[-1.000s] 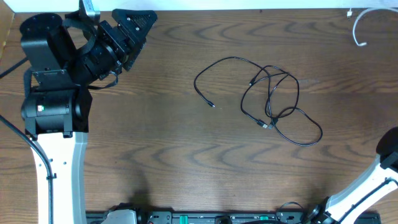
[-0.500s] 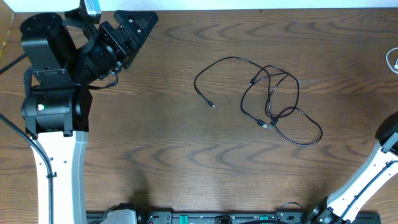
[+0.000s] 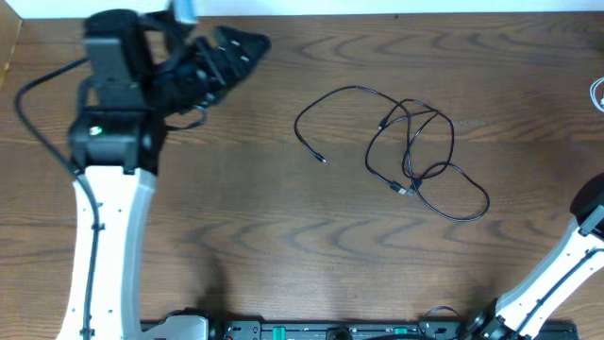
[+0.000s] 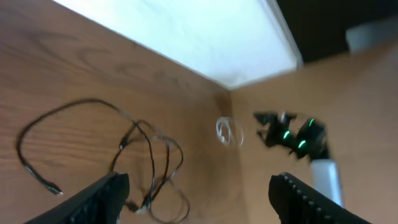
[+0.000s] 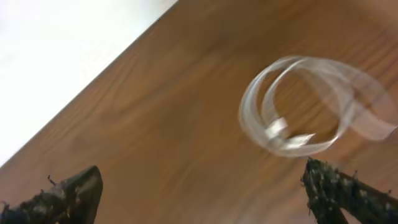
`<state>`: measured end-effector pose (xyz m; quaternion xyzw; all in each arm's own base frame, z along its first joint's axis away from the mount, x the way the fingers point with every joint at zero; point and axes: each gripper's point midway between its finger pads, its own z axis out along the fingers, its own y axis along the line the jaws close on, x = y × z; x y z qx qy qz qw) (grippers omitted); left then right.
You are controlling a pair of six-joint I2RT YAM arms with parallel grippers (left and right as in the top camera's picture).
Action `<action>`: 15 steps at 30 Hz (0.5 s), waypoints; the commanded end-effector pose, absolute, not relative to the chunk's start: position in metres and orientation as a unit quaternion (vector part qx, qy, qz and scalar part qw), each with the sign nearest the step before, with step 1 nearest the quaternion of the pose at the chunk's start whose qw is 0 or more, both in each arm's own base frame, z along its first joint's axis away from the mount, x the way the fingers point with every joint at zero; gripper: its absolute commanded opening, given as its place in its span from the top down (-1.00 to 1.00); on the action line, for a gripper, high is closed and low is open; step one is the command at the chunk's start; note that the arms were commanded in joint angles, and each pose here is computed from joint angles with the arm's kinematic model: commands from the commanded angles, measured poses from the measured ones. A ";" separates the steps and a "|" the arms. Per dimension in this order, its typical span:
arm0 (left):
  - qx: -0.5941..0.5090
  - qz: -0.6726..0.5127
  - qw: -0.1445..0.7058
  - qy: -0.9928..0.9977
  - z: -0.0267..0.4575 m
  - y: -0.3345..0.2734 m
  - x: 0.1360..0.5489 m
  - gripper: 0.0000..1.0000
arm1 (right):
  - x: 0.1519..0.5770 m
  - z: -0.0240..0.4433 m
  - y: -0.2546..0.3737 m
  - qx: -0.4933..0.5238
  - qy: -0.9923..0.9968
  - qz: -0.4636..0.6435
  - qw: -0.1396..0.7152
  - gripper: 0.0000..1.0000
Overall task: Untangle cables
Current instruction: 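Move the left gripper over the black cable pile and lower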
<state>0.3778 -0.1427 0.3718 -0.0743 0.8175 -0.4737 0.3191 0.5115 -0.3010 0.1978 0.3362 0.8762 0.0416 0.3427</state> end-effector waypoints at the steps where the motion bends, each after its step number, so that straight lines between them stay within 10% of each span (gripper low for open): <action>1: 0.022 -0.461 0.311 0.831 0.353 -0.180 0.375 -0.52 | 0.502 0.272 -0.229 0.268 0.874 0.165 0.372 -0.99; 15: 0.113 -0.360 0.208 0.902 0.190 -0.303 0.395 -0.45 | 0.450 0.243 -0.155 0.229 0.921 0.228 0.220 -0.89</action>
